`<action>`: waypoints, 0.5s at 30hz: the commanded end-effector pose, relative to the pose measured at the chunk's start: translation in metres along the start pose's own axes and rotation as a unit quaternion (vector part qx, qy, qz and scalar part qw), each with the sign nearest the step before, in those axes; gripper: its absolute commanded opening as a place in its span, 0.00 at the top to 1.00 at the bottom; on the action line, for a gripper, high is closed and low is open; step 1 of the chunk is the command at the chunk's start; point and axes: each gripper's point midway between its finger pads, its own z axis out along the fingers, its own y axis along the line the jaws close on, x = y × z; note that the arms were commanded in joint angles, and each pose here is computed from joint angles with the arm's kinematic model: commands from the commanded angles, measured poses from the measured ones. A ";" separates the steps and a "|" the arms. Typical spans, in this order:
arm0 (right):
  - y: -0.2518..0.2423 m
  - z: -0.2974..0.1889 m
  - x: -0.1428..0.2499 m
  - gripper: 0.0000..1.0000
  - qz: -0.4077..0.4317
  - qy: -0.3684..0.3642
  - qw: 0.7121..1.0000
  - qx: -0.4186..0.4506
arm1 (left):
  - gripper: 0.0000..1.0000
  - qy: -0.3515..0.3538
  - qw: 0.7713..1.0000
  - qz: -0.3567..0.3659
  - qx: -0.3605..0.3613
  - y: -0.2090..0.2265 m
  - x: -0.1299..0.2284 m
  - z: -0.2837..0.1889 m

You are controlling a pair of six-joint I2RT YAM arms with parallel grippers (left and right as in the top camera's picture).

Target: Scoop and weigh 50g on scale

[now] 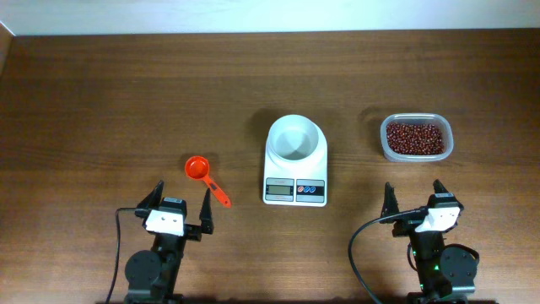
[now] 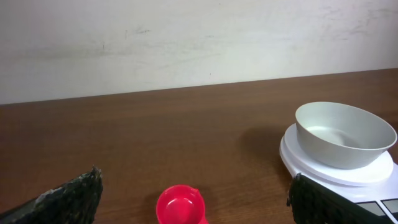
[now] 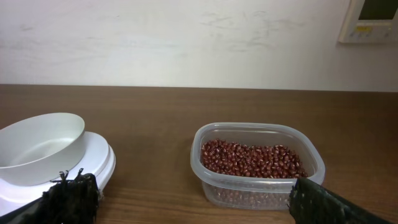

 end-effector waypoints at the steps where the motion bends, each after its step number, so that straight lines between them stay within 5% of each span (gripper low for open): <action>1: 0.000 0.000 0.003 0.01 -0.003 0.002 1.000 0.002 | 0.01 0.000 1.000 -0.005 -0.008 0.003 0.002 0.000; 15: 0.000 0.000 0.003 0.01 -0.003 0.002 1.000 0.002 | 0.01 -0.017 1.000 -0.003 0.015 -0.004 -0.030 -0.009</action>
